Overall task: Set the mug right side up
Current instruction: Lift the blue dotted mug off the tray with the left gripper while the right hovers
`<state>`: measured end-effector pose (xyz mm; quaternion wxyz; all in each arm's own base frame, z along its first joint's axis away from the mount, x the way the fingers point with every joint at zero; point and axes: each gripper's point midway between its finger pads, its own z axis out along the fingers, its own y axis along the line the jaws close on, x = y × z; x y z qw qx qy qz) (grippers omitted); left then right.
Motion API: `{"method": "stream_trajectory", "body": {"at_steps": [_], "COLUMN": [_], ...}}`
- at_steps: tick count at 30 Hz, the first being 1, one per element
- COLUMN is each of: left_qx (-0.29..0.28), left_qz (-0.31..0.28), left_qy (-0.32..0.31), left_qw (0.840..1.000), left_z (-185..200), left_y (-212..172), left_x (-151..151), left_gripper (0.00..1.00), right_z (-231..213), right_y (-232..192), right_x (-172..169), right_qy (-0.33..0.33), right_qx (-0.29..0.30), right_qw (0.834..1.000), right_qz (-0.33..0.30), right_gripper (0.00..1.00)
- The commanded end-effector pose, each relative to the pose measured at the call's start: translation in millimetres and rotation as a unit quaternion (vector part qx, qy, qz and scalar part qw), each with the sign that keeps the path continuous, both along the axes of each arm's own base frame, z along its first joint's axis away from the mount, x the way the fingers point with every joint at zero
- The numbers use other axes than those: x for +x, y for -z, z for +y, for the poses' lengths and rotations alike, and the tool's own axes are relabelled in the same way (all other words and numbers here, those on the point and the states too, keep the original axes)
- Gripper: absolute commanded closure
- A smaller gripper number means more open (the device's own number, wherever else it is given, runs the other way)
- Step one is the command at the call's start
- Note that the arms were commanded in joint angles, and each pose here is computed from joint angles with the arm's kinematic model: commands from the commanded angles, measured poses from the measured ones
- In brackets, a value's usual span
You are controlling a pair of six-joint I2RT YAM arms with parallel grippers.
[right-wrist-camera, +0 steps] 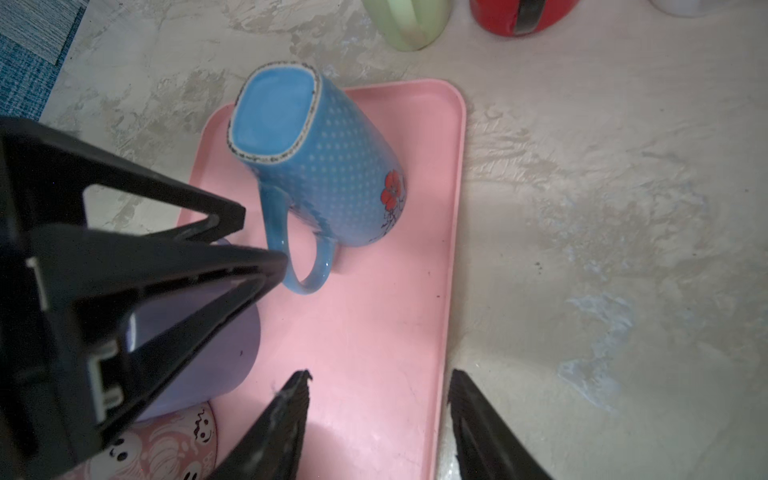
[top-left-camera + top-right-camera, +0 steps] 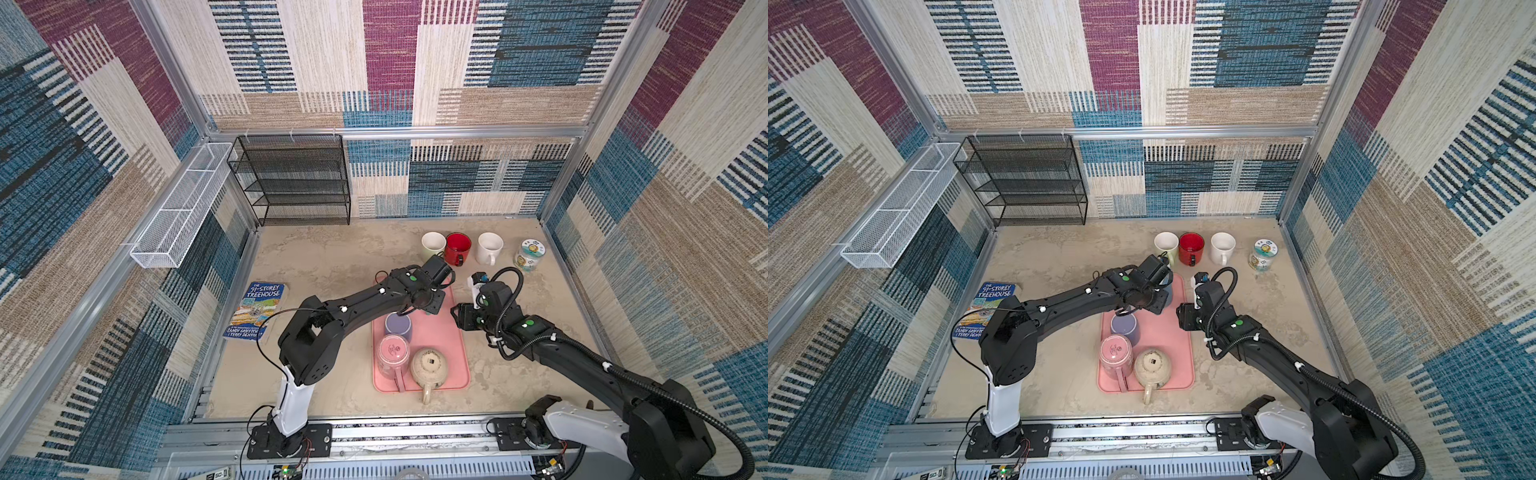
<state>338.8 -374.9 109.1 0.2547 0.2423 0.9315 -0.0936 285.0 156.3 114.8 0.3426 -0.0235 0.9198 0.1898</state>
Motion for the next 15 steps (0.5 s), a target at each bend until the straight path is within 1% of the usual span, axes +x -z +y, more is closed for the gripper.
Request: {"method": "stream_trajectory", "body": {"at_steps": [1, 6, 10, 15], "left_qx": [0.034, 0.062, 0.073, 0.085], "left_qz": [-0.013, -0.020, -0.020, -0.020], "left_qy": [0.002, -0.006, -0.009, -0.008], "left_qw": [0.999, 0.998, 0.997, 0.996], "left_z": [7.3, 10.0, 10.7, 11.6], "left_y": [1.4, 7.1, 10.9, 16.3], "left_x": [5.7, 14.2, 16.4, 18.7], "left_gripper": [0.49, 0.48, 0.48, 0.55], "right_z": [3.3, 2.3, 3.2, 3.9], "right_y": [-7.5, -6.1, -6.6, -8.7], "right_x": [1.6, -0.8, -1.6, -1.5], "right_qy": [0.003, -0.001, -0.004, -0.006], "right_qx": [0.025, 0.022, 0.026, 0.029], "right_qw": [1.000, 1.000, 0.999, 0.999], "right_qz": [-0.018, -0.021, -0.025, -0.030], "right_gripper": [0.42, 0.41, 0.40, 0.40]}}
